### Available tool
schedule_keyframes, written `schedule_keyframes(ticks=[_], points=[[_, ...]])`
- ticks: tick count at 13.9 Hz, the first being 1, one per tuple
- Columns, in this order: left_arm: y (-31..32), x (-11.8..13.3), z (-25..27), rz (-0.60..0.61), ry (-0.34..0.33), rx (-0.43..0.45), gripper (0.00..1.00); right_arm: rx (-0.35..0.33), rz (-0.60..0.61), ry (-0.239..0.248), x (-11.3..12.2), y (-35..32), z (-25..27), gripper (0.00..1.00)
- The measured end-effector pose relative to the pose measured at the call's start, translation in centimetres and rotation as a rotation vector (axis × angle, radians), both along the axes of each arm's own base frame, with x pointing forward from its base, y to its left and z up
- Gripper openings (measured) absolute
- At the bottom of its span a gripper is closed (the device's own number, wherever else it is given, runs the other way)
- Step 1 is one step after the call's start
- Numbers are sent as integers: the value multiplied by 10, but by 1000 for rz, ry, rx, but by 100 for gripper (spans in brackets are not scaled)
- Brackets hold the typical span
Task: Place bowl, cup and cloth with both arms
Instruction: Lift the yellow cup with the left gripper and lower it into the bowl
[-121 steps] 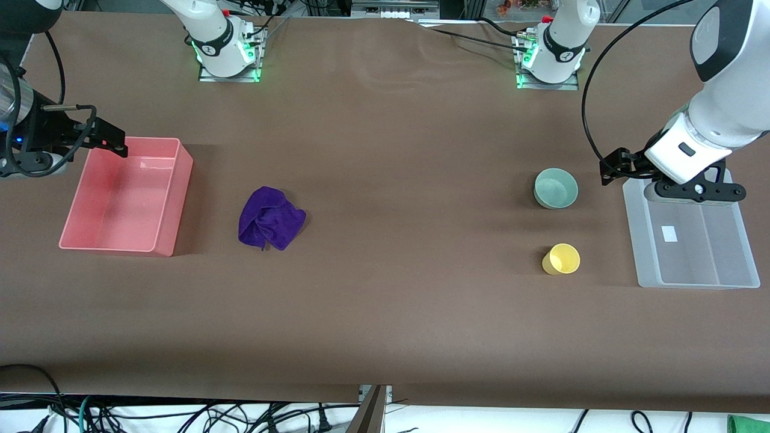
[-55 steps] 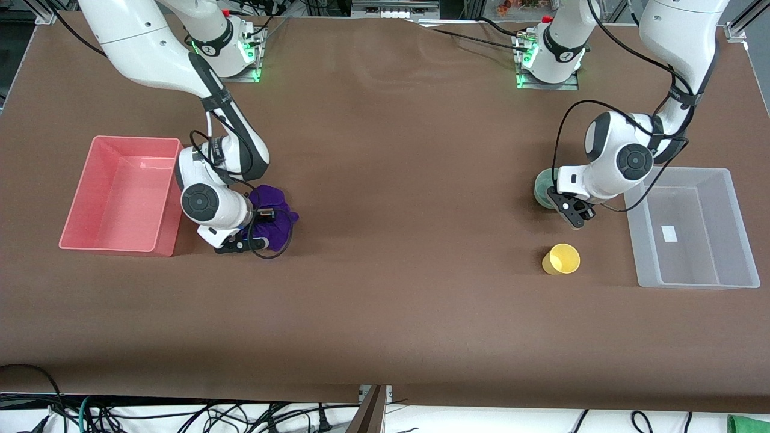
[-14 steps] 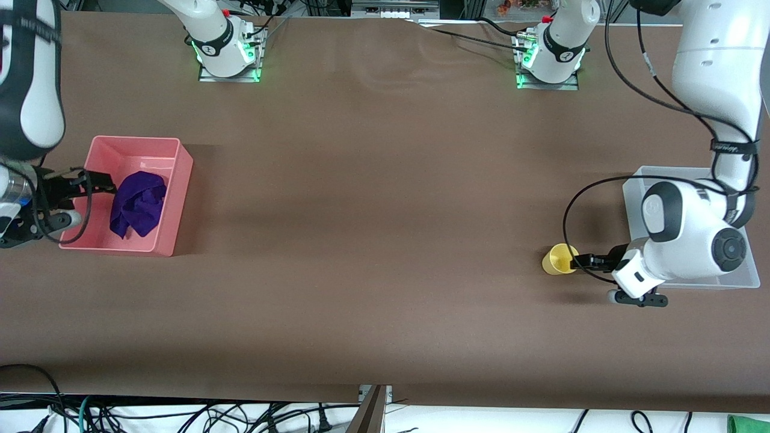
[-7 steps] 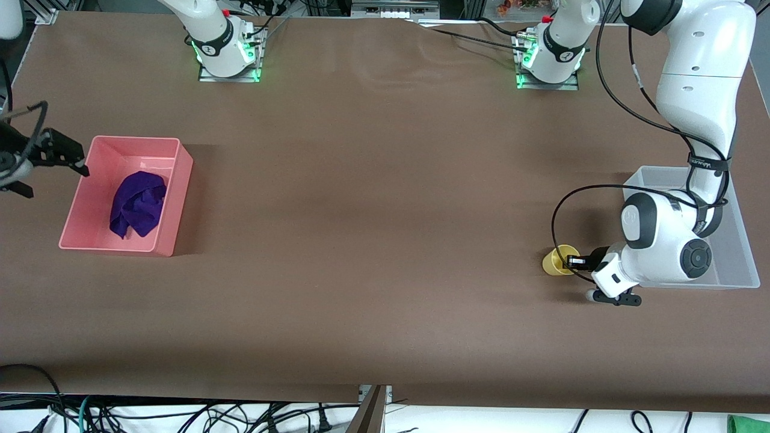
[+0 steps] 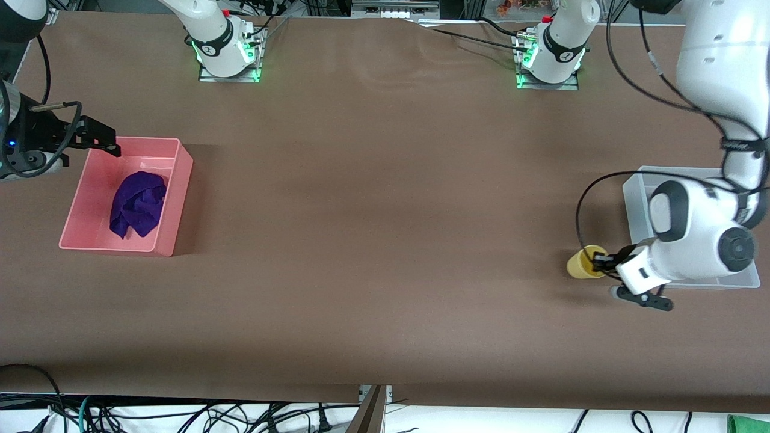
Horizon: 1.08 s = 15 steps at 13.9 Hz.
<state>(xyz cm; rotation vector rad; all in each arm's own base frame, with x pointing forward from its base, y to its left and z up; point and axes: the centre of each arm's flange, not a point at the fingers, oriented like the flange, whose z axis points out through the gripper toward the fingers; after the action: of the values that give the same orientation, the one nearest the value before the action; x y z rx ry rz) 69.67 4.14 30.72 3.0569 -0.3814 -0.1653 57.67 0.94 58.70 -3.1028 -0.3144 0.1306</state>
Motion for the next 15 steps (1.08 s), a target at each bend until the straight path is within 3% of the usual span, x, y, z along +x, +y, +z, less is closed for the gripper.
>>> schedule_keyframes(ticks=[2, 5, 8, 12, 15], points=[[35, -20, 52, -48, 61, 83, 4, -9, -4, 5, 1, -3, -3, 100], [131, -61, 78, -112, 153, 105, 4, -36, 8, 7, 2, 0, -4, 100], [211, -96, 27, -152, 135, 109, 4, -38, 11, 3, 3, 1, -3, 100], [228, -135, -45, -197, 108, 81, 4, -38, 19, 2, 3, 6, -3, 100], [222, -131, -40, -220, 87, 84, 29, -40, 25, 3, 3, 8, -3, 100]])
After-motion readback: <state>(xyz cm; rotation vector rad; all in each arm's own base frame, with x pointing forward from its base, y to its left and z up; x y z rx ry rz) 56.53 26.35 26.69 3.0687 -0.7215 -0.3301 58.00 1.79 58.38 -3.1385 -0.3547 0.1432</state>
